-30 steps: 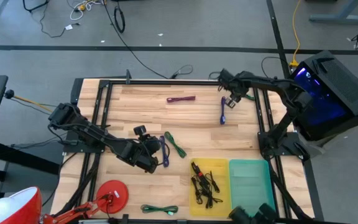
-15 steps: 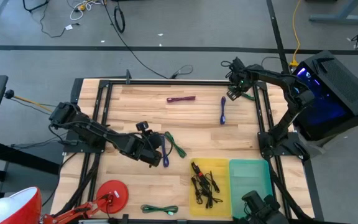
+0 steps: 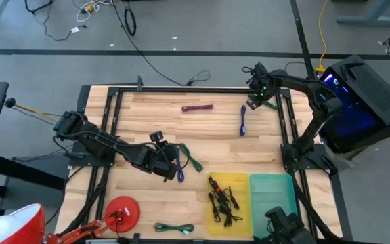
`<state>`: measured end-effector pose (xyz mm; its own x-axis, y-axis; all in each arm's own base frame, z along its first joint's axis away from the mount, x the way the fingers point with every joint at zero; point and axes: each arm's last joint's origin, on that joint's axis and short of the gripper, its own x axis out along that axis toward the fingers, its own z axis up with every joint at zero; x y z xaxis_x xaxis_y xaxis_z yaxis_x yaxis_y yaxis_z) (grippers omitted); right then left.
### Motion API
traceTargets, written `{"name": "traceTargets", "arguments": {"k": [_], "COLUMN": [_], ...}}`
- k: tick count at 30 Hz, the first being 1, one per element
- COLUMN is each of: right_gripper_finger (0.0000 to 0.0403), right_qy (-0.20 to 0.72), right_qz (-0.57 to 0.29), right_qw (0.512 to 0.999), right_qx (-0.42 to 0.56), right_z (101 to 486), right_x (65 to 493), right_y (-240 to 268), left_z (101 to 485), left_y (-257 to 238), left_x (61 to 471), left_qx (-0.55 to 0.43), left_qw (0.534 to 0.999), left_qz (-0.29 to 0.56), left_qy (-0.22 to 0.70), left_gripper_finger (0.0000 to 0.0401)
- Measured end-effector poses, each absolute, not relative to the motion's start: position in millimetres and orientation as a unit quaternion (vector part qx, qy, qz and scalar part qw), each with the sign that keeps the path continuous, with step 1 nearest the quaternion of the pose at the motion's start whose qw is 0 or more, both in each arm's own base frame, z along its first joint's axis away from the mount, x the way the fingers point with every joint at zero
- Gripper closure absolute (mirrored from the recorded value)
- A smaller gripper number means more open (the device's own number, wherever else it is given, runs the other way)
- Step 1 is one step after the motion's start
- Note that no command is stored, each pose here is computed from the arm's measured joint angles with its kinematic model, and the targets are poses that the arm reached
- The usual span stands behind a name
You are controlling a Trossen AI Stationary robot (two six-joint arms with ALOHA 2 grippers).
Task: Pick & Place USB Port
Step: Put the top right green patterned charger cable into the blue bin
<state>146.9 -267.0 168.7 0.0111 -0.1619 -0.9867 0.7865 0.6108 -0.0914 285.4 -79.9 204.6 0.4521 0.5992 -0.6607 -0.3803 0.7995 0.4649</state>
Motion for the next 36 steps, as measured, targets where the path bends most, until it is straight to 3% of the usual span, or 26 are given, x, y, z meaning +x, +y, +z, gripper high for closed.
{"name": "traceTargets", "arguments": {"k": [10,15,21,29,36], "right_gripper_finger": [0.0193,0.0193,0.0193,0.0193,0.0193], "right_qy": [0.615,0.633,0.603,0.609,0.57], "right_qz": [-0.348,-0.342,-0.297,-0.225,-0.267], "right_qw": [0.658,0.653,0.673,0.687,0.731], "right_qx": [0.262,0.237,0.309,0.327,0.262], "right_z": [170,190,210,196,176], "right_x": [149,163,187,211,215], "right_y": [-263,-262,-250,-219,-226], "left_z": [205,205,205,205,205], "left_y": [-79,-75,-70,-71,-71], "left_x": [287,289,291,291,291], "left_qx": [0.126,0.123,0.111,0.11,0.11], "left_qw": [0.844,0.844,0.844,0.844,0.844], "left_qz": [0.289,0.289,0.288,0.284,0.283], "left_qy": [0.434,0.435,0.439,0.441,0.441], "left_gripper_finger": [0.0289,0.0289,0.0289,0.0289,0.0289]}}
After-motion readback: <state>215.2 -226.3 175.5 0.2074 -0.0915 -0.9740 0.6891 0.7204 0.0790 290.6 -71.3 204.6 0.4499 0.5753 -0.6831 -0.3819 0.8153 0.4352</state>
